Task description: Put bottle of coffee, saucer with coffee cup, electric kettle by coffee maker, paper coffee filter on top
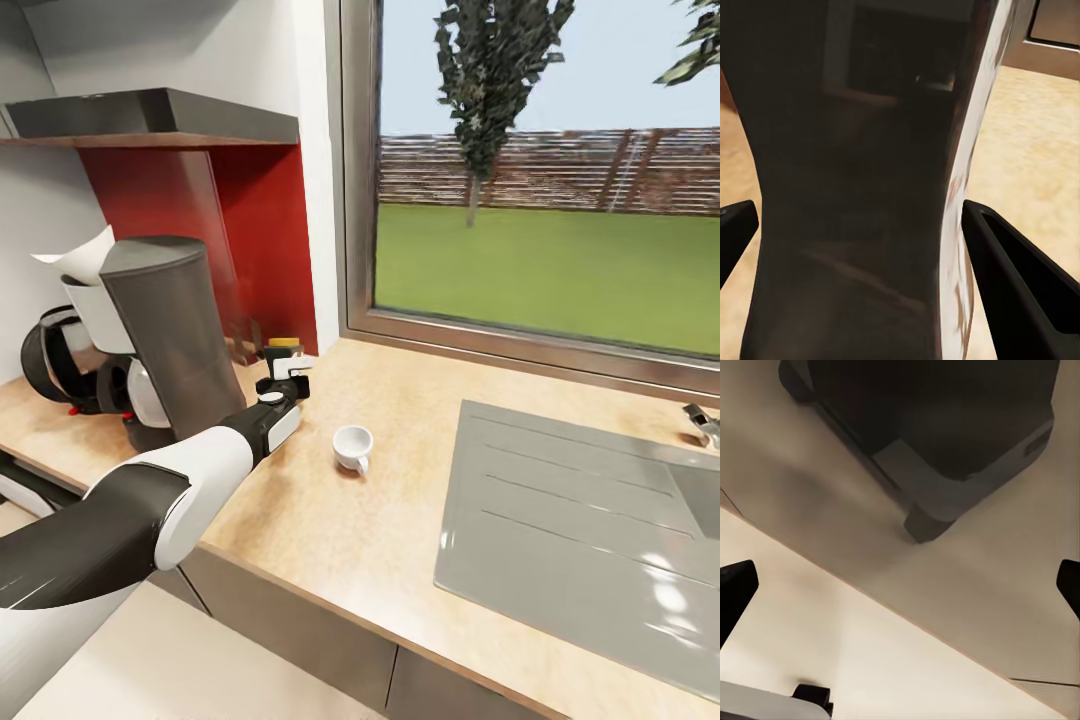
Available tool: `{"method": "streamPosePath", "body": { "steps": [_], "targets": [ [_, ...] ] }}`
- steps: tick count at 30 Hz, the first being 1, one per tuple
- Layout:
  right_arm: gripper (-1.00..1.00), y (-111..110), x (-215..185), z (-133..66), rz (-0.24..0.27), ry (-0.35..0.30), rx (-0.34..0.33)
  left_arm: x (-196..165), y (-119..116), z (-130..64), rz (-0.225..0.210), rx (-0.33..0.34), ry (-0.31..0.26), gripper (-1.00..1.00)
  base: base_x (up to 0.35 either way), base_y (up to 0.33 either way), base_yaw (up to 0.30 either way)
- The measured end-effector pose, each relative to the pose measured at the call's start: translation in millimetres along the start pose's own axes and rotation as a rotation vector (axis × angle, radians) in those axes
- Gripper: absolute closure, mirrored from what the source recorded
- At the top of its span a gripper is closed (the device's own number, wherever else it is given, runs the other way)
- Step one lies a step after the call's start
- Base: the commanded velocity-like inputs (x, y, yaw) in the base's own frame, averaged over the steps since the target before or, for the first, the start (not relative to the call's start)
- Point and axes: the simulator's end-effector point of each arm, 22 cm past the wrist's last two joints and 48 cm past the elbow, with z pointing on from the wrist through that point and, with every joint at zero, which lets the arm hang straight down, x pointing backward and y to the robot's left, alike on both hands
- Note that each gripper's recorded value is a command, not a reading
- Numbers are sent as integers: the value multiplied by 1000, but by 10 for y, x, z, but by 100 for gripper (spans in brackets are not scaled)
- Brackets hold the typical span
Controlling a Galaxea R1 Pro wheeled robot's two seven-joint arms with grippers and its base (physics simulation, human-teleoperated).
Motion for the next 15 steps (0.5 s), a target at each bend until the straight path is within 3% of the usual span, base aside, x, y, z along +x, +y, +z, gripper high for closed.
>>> {"method": "streamPosePath", "body": {
  "steps": [15],
  "targets": [
    [-100, 6, 52, 50, 0, 1, 0, 78, 0, 29, 0, 0, 1, 100, 0, 0, 0]
  ]
}}
